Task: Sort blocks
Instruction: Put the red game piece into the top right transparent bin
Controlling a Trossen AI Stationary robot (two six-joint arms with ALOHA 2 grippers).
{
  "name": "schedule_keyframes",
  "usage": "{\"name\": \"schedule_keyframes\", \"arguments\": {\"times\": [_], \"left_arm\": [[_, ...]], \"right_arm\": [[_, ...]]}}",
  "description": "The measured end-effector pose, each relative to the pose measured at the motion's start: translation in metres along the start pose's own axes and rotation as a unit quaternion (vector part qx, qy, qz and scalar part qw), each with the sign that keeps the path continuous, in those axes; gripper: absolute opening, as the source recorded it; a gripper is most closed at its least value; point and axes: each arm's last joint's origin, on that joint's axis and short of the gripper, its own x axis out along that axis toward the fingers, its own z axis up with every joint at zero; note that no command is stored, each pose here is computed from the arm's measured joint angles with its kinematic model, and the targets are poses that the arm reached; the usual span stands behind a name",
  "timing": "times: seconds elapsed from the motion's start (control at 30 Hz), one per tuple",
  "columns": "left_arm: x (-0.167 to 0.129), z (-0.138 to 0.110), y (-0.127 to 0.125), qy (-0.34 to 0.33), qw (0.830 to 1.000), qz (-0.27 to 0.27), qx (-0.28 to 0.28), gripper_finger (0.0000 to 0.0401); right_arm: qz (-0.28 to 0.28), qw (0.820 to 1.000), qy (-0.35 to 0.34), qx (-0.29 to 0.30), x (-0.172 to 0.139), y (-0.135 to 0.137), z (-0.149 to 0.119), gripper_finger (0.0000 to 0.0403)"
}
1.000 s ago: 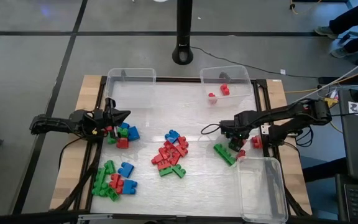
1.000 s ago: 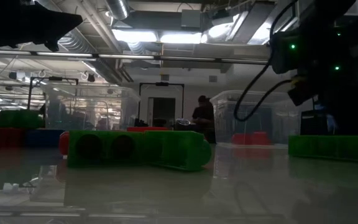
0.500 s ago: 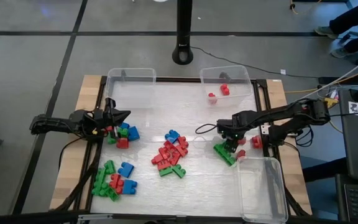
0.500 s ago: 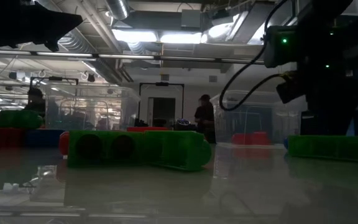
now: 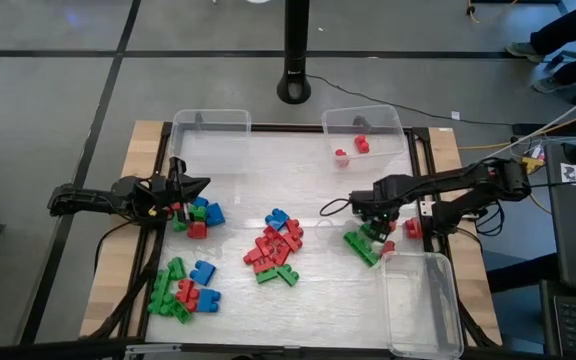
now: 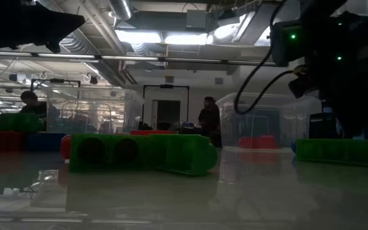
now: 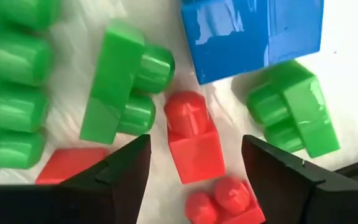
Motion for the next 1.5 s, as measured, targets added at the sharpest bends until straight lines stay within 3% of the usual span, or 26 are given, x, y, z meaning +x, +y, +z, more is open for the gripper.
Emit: {"name": "schedule_keyframes", "arguments": {"times": [0.43,0.93,1.33,1.5], "left_arm": [[0.0,0.0,0.0,0.0,1.0,0.0,0.0,0.0004],[0.0,-0.001,0.0,0.007,1.0,-0.002,0.005,0.0004],[0.0,-0.001,0.0,0.008,1.0,-0.002,0.005,0.0004],[0.0,-0.002,0.0,0.008,1.0,-0.002,0.005,0.0004]], "right_arm": [[-0.016,1.0,-0.003,0.001,0.001,-0.001,-0.001,0.0253],[-0.022,0.998,0.001,-0.067,0.001,-0.002,-0.002,0.0253],[-0.002,0.998,0.027,-0.057,0.038,-0.007,-0.015,0.0253],[0.002,0.996,0.019,-0.082,0.048,-0.009,-0.018,0.0252]]}}
